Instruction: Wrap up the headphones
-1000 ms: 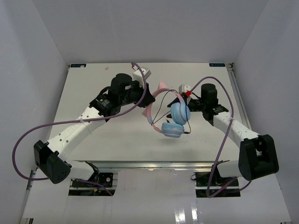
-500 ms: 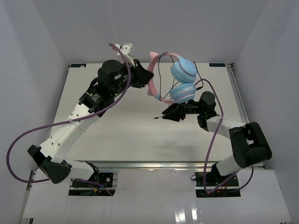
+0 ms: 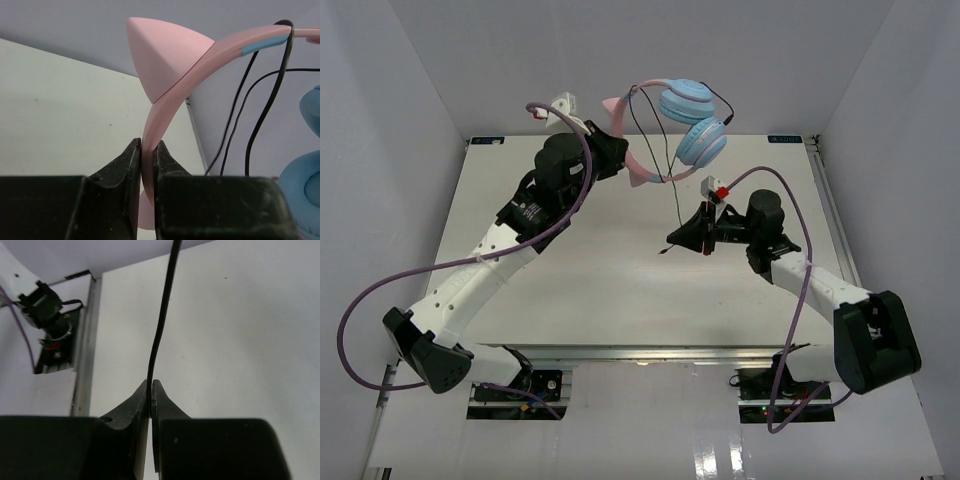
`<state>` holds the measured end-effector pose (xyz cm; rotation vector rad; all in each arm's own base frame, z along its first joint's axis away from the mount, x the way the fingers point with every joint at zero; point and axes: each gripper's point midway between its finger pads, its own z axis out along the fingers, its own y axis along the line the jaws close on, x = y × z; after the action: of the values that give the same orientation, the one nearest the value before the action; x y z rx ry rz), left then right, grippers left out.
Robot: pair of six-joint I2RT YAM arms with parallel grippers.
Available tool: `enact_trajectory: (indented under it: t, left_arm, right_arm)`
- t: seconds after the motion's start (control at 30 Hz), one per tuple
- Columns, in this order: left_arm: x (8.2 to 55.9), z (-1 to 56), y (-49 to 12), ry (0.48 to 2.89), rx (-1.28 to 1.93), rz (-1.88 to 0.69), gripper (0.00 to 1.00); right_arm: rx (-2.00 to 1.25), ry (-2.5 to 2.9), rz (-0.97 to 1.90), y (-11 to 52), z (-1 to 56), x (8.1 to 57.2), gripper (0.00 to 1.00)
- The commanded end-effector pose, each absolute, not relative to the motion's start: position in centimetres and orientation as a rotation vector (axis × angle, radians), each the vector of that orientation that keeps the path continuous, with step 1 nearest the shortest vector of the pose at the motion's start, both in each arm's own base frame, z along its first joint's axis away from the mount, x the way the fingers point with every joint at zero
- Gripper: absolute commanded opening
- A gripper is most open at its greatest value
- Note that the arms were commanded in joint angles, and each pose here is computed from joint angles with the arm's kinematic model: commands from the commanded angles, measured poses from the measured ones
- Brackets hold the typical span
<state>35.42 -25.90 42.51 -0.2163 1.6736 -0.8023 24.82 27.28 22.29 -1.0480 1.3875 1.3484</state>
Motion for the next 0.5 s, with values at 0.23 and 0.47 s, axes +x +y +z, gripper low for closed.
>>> enact_trajectory:
  t: [0.23, 0.47]
  left_arm:
    - [41.5, 33.3, -22.3, 1.770, -0.329, -0.284, 0.00]
    - [41.2, 22.4, -25.0, 2.071, -0.069, -0.178, 0.00]
  right_arm:
    - [-1.483, 1.544, 0.240, 23.7, 20.1, 26.9, 0.08]
    - [-1.522, 1.439, -0.308, 21.0, 23.8, 30.4, 0.08]
